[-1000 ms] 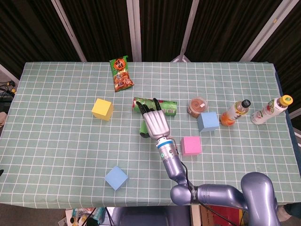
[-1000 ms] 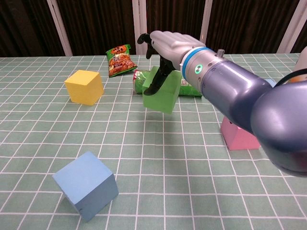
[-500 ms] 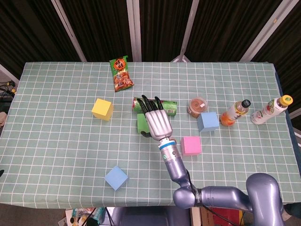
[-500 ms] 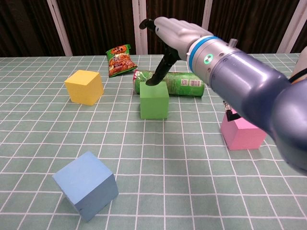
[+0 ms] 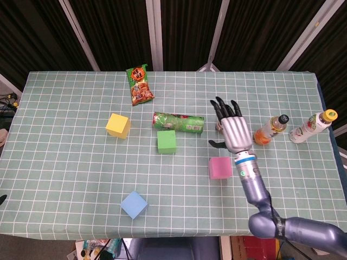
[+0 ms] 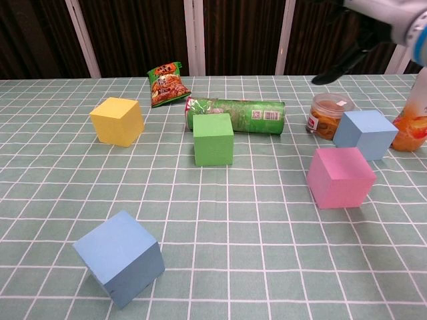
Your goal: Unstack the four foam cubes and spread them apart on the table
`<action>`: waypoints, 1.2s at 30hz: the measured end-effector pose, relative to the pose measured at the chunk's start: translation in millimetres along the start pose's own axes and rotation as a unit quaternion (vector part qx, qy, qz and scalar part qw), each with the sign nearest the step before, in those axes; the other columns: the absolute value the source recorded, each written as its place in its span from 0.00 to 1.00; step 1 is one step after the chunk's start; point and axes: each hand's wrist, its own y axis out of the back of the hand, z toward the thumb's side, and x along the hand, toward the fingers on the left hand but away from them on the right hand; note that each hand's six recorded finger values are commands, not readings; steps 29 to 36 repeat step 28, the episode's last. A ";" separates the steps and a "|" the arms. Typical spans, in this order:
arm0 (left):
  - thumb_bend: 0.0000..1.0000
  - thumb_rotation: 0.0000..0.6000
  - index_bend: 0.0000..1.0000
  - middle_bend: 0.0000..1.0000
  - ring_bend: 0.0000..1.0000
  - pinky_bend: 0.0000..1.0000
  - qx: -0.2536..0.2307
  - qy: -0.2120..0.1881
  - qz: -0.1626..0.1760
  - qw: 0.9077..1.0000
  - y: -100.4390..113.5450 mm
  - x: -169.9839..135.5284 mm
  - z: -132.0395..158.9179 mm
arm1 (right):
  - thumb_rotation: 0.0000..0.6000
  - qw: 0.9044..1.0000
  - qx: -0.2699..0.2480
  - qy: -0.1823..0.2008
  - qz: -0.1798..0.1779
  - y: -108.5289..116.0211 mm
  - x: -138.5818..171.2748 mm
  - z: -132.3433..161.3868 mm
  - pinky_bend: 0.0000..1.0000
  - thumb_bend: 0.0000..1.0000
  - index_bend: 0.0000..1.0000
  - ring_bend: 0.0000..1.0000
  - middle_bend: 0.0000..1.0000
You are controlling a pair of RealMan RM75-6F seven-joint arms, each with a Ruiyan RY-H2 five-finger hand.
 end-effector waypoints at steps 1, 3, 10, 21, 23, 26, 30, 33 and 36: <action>0.15 1.00 0.23 0.00 0.00 0.00 0.001 0.000 0.000 1.000 -0.5 0.0 0.2 | 1.00 1.000 -0.006 0.002 -0.002 3.1 6.6 -8.5 0.00 0.00 0.05 0.16 0.04; 0.15 1.00 0.23 0.00 0.00 0.00 0.002 -0.001 -0.001 1.000 -1.6 0.1 0.9 | 1.00 1.000 -0.014 0.011 -0.006 10.8 25.4 -27.2 0.00 0.00 0.05 0.17 0.04; 0.14 1.00 0.21 0.00 0.00 0.00 0.005 -0.016 -0.007 1.000 -4.9 -1.3 11.4 | 1.00 0.999 0.018 0.023 0.015 18.1 131.8 -84.8 0.00 0.00 0.05 0.18 0.04; 0.14 1.00 0.21 0.00 0.00 0.00 0.007 -0.008 0.010 1.000 0.2 -0.8 10.1 | 1.00 0.997 0.079 -0.005 -0.001 27.1 206.9 -113.5 0.00 0.00 0.04 0.14 0.04; 0.14 1.00 0.21 0.00 0.00 0.00 0.009 -0.008 0.010 1.000 -0.2 -0.7 8.8 | 1.00 0.997 0.077 -0.012 -0.007 27.8 209.0 -115.3 0.00 0.00 0.04 0.13 0.04; 0.14 1.00 0.21 0.00 0.00 0.00 0.009 -0.010 0.011 1.000 -0.1 0.2 8.8 | 1.00 0.996 0.081 -0.020 -0.013 28.1 211.1 -118.6 0.00 0.00 0.03 0.12 0.03; 0.14 1.00 0.21 0.00 0.00 0.00 0.009 -0.010 0.013 1.000 0.2 1.2 8.0 | 1.00 0.995 0.092 -0.027 -0.012 27.4 213.3 -121.5 0.00 0.00 0.03 0.11 0.03; 0.14 1.00 0.21 0.00 0.00 0.00 0.009 -0.010 0.013 1.000 0.2 1.2 8.0 | 1.00 0.995 0.092 -0.027 -0.012 27.4 213.3 -121.5 0.00 0.00 0.03 0.11 0.03; 0.14 1.00 0.21 0.00 0.00 0.00 0.009 -0.010 0.013 1.000 0.2 1.2 8.0 | 1.00 0.995 0.092 -0.027 -0.012 27.4 213.3 -121.5 0.00 0.00 0.03 0.11 0.03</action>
